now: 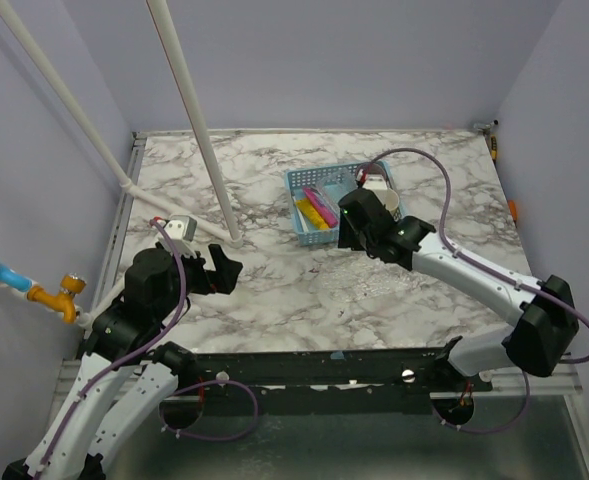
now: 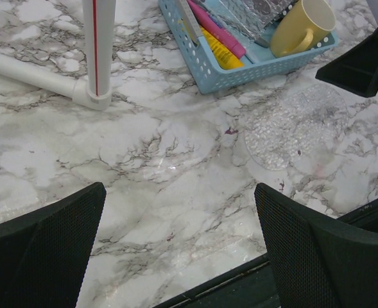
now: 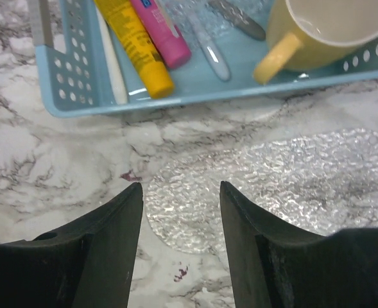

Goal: Prepare toiletry sets of a toothbrush and toothpaste on the tray

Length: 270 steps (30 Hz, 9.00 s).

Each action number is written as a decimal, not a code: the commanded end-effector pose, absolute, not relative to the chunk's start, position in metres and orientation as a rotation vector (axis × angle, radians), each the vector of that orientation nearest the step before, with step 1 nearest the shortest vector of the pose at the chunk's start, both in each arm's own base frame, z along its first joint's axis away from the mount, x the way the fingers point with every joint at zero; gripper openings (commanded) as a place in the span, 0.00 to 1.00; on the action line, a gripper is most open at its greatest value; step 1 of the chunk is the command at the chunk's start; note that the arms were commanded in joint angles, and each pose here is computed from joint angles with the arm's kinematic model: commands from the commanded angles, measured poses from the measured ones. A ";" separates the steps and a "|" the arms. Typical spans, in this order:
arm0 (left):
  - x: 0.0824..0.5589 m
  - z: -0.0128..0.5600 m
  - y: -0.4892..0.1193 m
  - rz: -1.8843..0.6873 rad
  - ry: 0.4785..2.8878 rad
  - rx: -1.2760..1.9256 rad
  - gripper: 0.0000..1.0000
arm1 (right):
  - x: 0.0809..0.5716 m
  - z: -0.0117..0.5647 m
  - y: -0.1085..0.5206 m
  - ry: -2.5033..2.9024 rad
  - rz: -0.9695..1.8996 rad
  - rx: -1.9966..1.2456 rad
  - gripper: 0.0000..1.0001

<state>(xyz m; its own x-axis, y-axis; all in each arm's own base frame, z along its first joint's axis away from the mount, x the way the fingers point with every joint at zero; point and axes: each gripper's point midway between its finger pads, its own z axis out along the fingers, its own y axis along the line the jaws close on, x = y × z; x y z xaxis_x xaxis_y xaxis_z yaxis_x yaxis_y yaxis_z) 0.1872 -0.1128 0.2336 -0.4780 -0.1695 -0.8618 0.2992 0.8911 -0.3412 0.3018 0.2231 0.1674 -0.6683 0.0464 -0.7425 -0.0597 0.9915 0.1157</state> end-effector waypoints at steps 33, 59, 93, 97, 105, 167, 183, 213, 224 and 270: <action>0.193 0.220 -0.109 -0.505 2.050 0.082 0.99 | 0.254 0.019 0.176 2.513 0.082 0.105 0.58; 0.190 0.226 -0.108 -0.523 2.023 0.081 0.99 | 0.193 -0.008 0.202 2.644 0.134 0.040 0.57; 0.182 0.237 -0.106 -0.551 1.955 0.084 0.99 | 0.151 0.036 0.266 2.553 0.229 0.080 0.56; 0.183 0.236 -0.107 -0.551 1.961 0.084 0.99 | 0.169 0.072 0.276 2.464 0.225 -0.001 0.59; 0.183 0.235 -0.107 -0.548 1.966 0.084 0.99 | 0.221 0.124 0.259 2.363 0.175 -0.031 0.59; 0.188 0.227 -0.108 -0.524 2.010 0.087 0.99 | 0.491 0.085 0.072 2.392 0.183 0.341 0.52; 0.187 0.229 -0.108 -0.532 1.998 0.088 0.99 | 0.470 0.071 0.086 2.474 0.273 0.309 0.14; 0.183 0.233 -0.112 -0.566 1.983 0.111 0.99 | 0.354 0.065 0.092 2.545 0.001 0.152 0.00; 0.184 0.232 -0.112 -0.567 1.989 0.111 0.99 | 0.380 0.083 0.090 2.483 -0.054 0.123 0.00; 0.184 0.231 -0.112 -0.562 1.989 0.109 0.99 | 0.386 0.178 0.165 2.398 0.161 0.000 0.45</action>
